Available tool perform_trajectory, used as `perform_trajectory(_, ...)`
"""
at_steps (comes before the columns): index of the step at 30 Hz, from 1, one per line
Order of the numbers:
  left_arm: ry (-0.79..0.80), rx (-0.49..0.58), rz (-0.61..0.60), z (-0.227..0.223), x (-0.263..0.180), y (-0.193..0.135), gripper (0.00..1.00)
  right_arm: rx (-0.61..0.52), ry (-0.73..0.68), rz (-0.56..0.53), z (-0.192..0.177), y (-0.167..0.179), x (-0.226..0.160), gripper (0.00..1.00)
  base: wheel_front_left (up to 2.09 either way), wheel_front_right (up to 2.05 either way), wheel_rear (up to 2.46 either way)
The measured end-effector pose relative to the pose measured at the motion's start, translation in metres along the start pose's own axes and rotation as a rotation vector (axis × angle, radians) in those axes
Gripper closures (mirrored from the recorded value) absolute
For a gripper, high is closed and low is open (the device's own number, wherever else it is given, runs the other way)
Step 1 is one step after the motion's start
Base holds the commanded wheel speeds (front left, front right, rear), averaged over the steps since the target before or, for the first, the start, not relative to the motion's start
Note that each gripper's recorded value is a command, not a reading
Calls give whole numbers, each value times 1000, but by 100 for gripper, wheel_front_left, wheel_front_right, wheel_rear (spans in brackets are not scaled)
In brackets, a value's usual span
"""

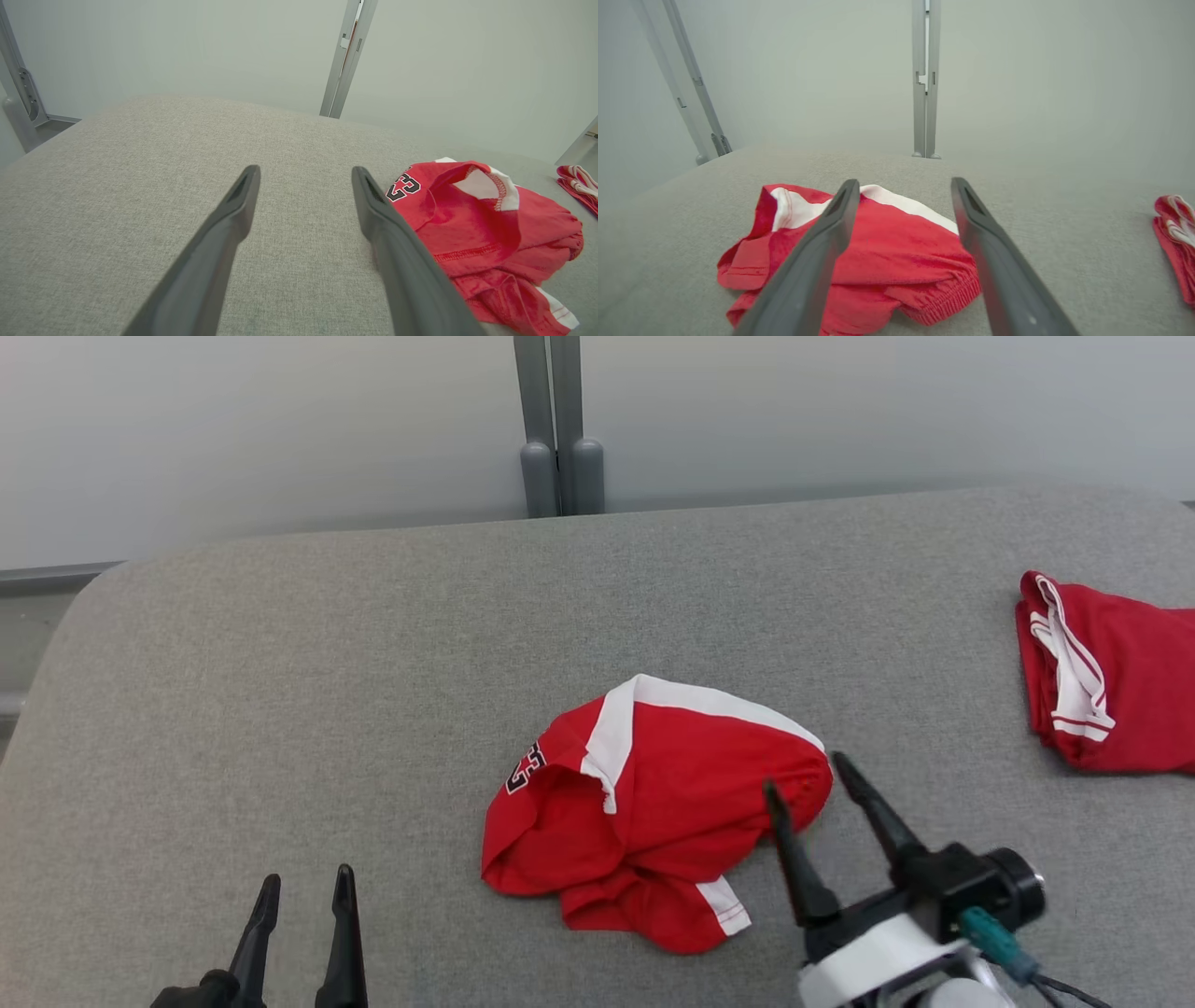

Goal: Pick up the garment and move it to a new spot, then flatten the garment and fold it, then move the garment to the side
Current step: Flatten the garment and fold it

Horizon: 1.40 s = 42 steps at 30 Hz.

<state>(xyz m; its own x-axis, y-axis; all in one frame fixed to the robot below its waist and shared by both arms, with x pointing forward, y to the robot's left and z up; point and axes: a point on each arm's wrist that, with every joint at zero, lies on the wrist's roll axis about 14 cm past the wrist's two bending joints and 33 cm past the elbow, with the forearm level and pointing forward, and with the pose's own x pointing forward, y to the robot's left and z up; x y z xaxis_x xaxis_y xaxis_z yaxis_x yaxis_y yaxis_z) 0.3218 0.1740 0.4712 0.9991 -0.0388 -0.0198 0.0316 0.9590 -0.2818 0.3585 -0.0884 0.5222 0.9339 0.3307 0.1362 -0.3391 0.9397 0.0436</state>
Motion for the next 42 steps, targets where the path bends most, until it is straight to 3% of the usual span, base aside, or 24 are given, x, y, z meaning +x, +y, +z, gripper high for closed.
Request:
perform_trajectory(4,6,-5,-3,-2,8,-1,0,11,97,175,-32,50,20,0,0,0,0)
perform_trajectory(9,18,-14,-11,-6,12,-5,0,-39,217,315,-60,79,46,0,0,0,0)
perform_trajectory(22,9,-17,76,-3,-1,19,0,29,274,440,-73,117,64,0,0,0,0)
perform_trajectory(28,14,-18,75,-5,0,18,0,-39,302,460,-74,118,70,0,0,0,0)
perform_trajectory(29,14,-19,73,-5,1,18,0,-59,313,455,-76,115,72,62,0,0,0)
perform_trajectory(30,12,-20,71,-4,2,18,0,-71,324,445,-77,111,73,100,0,0,0)
perform_trajectory(36,8,-28,64,-3,7,16,0,-116,348,426,-75,102,82,100,0,0,0)
perform_trajectory(42,-12,-60,83,2,5,19,0,-158,111,452,17,115,132,100,0,0,0)
